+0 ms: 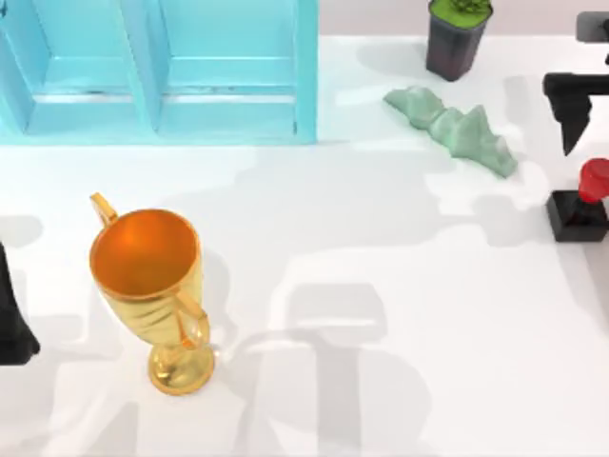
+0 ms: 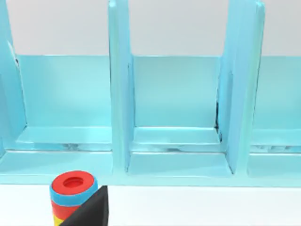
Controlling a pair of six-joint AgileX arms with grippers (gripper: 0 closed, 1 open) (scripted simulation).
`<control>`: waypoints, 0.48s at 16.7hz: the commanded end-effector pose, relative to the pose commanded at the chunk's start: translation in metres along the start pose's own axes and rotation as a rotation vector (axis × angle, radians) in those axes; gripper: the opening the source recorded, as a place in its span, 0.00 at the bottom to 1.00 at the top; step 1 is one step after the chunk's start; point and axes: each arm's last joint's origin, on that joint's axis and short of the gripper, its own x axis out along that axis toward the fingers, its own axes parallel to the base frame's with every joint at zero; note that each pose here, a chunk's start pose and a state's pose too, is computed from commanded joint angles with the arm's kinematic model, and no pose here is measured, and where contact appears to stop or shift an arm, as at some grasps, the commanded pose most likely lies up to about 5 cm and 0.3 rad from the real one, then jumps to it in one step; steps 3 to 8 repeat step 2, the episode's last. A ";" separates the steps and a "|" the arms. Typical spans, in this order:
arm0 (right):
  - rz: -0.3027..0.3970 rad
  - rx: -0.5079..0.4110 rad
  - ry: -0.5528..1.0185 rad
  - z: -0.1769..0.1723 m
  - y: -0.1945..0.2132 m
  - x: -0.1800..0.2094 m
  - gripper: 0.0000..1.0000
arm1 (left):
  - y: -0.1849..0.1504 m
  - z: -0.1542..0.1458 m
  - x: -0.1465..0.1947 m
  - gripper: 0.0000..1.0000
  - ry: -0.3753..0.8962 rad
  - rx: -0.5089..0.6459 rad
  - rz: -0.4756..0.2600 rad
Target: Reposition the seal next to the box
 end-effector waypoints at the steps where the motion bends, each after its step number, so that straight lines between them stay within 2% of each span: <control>1: 0.000 0.000 0.000 0.000 0.000 0.000 1.00 | 0.000 0.000 0.000 1.00 0.000 0.000 0.000; 8: 0.000 0.000 0.000 0.000 0.000 0.000 1.00 | 0.000 0.000 0.000 1.00 0.000 0.000 0.000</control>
